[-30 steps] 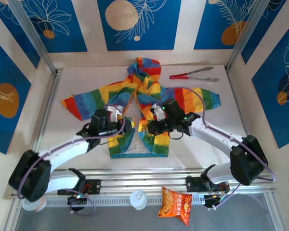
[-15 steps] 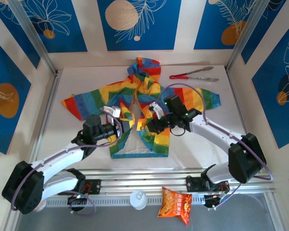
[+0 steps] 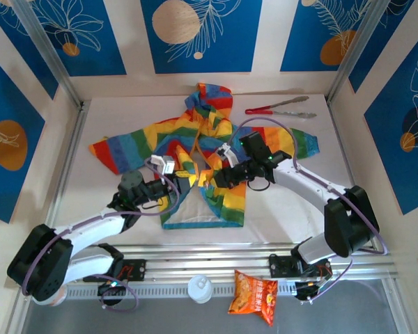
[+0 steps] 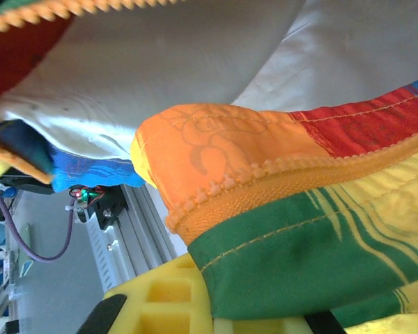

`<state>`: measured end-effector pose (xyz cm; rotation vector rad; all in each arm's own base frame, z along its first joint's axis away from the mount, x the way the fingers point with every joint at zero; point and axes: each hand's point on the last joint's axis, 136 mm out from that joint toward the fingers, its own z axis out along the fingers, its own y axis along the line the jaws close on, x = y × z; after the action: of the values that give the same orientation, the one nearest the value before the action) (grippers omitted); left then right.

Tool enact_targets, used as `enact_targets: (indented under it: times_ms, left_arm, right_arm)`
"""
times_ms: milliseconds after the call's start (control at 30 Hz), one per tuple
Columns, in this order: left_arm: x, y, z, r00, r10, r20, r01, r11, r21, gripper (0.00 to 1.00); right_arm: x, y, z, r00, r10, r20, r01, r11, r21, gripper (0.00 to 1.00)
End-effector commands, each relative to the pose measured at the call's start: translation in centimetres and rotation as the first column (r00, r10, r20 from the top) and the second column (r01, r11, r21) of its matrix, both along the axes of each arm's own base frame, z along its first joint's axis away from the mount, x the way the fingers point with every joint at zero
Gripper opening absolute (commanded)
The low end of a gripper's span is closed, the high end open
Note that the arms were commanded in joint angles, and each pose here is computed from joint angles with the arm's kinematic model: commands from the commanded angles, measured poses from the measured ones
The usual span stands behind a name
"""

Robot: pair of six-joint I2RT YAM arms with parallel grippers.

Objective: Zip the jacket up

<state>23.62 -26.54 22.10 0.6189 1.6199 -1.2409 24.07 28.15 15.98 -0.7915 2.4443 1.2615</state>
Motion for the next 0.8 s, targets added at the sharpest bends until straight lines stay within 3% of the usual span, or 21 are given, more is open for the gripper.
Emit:
enact_targets:
  times_ms: [0, 767]
  left_arm:
    - [-0.5, -0.1, 1.7, 0.996, -0.025, 0.086, 0.028, 0.999, -0.029, 0.0]
    - [-0.4, -1.3, -1.1, 0.997, 0.003, 0.071, -0.004, 1.0, 0.004, 0.0]
  right_arm:
    - [-0.3, 0.6, 1.3, 0.999, 0.017, -0.032, -0.016, 0.999, 0.037, 0.0]
    - [-2.1, 1.4, 2.4, 0.992, 0.122, -0.021, -0.119, 0.987, 0.107, 0.0]
